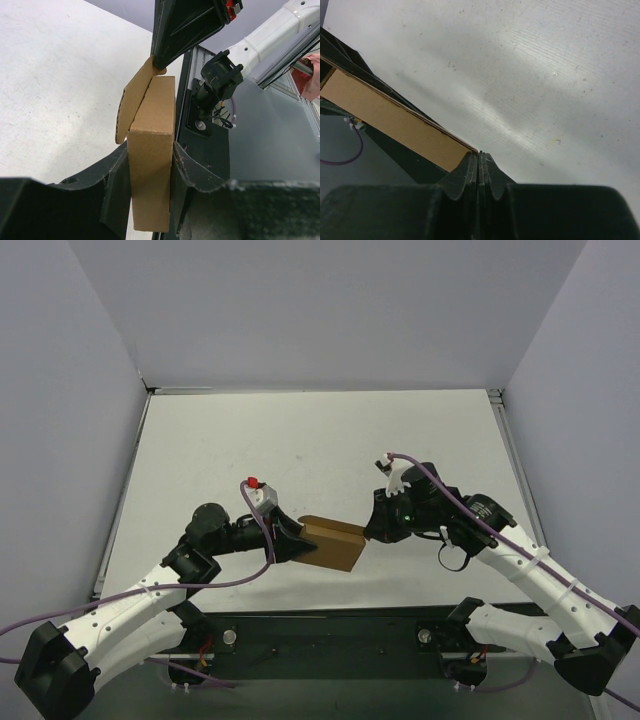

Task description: Fold the paper box

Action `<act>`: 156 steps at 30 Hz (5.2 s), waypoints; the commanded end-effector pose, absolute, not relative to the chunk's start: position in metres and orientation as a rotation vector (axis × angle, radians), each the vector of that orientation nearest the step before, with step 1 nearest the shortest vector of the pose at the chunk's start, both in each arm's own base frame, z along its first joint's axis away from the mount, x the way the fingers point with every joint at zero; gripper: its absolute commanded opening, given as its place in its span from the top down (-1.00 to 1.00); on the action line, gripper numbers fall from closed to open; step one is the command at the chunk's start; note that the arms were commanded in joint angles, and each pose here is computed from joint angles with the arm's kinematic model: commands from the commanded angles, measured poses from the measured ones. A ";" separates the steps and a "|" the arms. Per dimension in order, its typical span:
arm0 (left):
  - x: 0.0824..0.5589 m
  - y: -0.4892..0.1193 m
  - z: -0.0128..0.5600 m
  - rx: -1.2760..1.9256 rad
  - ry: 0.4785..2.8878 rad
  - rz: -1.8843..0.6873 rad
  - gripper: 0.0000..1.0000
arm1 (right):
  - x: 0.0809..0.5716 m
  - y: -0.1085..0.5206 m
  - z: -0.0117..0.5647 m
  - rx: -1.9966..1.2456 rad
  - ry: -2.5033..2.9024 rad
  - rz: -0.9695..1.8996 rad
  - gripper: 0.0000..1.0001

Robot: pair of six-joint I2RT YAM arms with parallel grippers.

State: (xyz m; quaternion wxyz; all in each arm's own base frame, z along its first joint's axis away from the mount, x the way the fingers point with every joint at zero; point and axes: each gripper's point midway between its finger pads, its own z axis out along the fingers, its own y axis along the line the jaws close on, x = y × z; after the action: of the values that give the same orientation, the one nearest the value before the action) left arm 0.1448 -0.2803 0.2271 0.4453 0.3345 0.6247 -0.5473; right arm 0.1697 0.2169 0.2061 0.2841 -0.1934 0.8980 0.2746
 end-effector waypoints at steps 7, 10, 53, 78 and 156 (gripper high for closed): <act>0.186 -0.269 0.230 0.684 1.596 -1.151 -0.64 | 0.185 0.194 0.176 -0.532 2.365 0.512 1.00; 0.197 -0.260 0.226 0.625 1.624 -1.084 -0.72 | 0.197 0.187 0.167 -0.536 2.315 0.417 1.00; 0.201 -0.284 0.217 0.942 1.724 -1.224 -0.67 | 0.157 0.226 0.168 -1.031 2.167 0.639 1.00; 0.203 -0.276 0.192 0.973 1.904 -1.065 -0.13 | 0.163 0.218 0.166 -1.001 2.193 0.626 1.00; 0.212 -0.274 0.178 0.960 1.932 -0.958 0.31 | 0.163 0.216 0.161 -1.007 2.208 0.616 1.00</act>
State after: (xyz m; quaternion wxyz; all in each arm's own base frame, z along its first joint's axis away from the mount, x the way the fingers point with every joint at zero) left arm 0.2093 -0.2665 0.1655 0.3666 0.3670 0.7733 -0.3647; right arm 0.1606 0.2146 0.1496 0.3014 -0.3804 0.8437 0.2294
